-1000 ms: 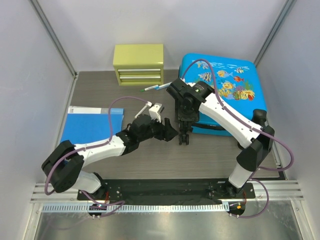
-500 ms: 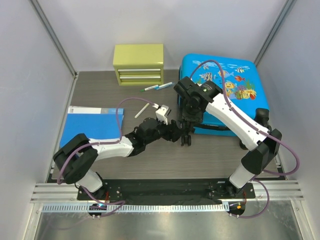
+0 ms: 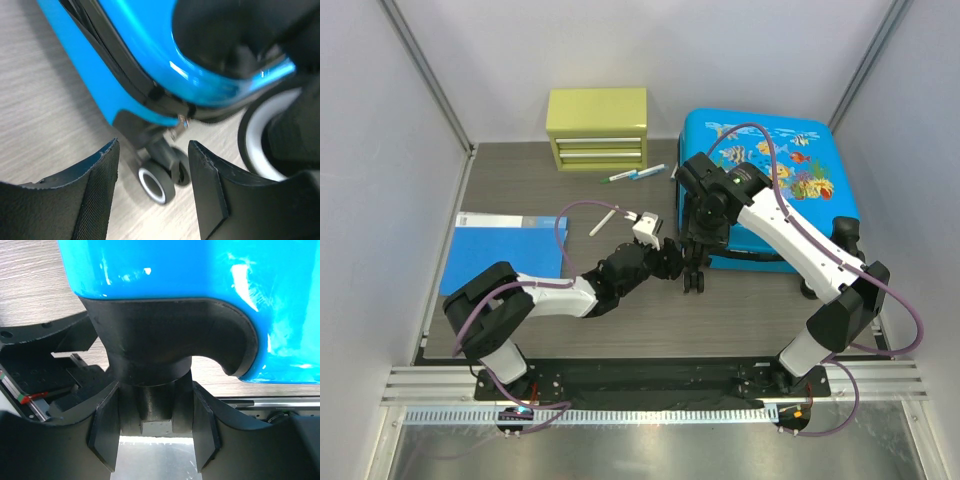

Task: Pack the luggage
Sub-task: Zip the luggage at the center of the board.

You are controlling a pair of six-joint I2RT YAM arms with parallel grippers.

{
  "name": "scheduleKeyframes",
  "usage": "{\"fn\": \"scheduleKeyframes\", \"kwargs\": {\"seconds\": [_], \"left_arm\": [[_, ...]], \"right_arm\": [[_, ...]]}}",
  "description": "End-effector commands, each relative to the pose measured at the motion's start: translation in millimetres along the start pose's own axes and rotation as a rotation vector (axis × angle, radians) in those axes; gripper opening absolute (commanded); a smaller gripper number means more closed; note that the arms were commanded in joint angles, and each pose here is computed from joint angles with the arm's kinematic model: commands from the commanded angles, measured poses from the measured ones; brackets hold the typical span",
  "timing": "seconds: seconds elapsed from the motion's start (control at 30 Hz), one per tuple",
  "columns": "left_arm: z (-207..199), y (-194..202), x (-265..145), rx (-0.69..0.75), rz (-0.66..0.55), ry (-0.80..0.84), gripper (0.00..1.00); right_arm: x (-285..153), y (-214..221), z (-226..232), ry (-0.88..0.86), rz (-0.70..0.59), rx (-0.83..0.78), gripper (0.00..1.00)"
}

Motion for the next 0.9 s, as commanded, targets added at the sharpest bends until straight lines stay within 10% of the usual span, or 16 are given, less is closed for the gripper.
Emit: {"fn": "scheduleKeyframes", "kwargs": {"seconds": [0.0,0.87], "left_arm": [[0,-41,7,-0.069,-0.188,-0.03,0.58],[-17,-24,31,-0.142,-0.183,-0.015,0.46]], "right_arm": [[-49,-18,13,-0.185,-0.084,0.11,0.01],[-42,-15,11,-0.2,-0.045,0.191,0.01]]}}
Point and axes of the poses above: each gripper's point midway between its finger pads, its own x axis out along the fingers, its own z axis along the line the jaws close on, y = z × x, the point moved 1 cm from there along -x, back along the fingers, and after that the axes turned 15 degrees about x, right-handed, at the moved point
